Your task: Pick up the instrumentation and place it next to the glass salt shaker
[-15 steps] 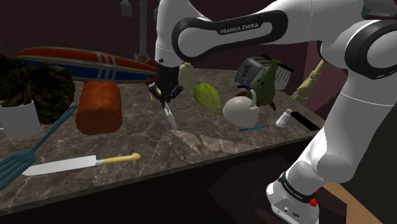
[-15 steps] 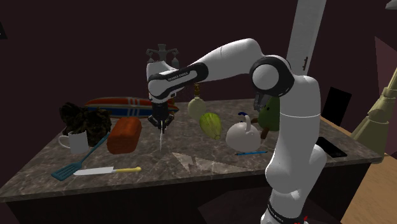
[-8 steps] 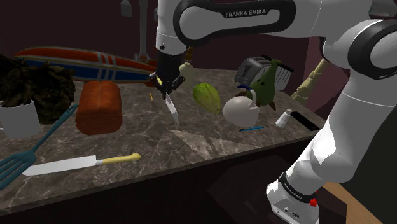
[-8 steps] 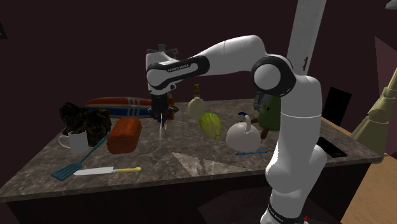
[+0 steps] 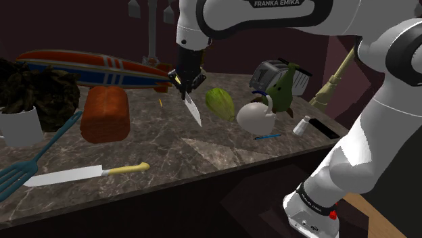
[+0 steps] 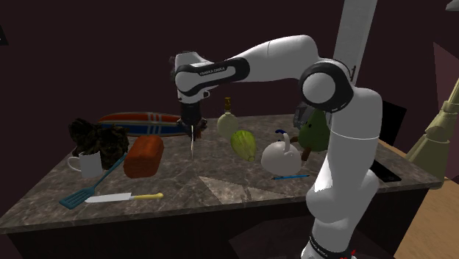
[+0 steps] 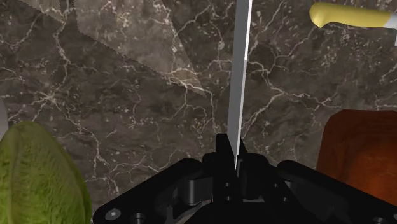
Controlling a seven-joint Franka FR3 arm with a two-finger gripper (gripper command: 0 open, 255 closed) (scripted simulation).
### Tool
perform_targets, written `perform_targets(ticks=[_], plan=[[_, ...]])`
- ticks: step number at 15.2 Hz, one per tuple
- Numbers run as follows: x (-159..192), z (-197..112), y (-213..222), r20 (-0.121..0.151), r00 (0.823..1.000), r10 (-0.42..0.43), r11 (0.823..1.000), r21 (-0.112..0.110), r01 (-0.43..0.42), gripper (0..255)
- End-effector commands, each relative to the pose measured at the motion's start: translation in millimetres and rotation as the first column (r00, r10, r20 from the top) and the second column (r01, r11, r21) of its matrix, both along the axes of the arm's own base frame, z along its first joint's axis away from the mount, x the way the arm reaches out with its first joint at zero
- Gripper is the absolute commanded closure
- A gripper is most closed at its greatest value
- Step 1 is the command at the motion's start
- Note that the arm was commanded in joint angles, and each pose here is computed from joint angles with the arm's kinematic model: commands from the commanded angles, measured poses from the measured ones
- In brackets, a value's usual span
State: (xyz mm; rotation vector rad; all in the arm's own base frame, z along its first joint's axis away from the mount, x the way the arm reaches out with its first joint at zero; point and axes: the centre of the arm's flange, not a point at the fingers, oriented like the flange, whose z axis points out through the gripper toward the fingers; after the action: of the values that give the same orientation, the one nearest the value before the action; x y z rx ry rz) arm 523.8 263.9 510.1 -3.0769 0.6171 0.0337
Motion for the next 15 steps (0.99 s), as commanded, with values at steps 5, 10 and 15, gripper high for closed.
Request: perform_targets(ticks=[5, 10, 15], plan=[[-38, 0, -68, 0.0, 1.0, 0.001, 1.0, 0.0, -0.001, 255], [-69, 0, -126, 0.0, 1.0, 0.001, 1.0, 0.0, -0.001, 255], [-101, 0, -184, 0.0, 1.0, 0.001, 1.0, 0.0, -0.001, 255]])
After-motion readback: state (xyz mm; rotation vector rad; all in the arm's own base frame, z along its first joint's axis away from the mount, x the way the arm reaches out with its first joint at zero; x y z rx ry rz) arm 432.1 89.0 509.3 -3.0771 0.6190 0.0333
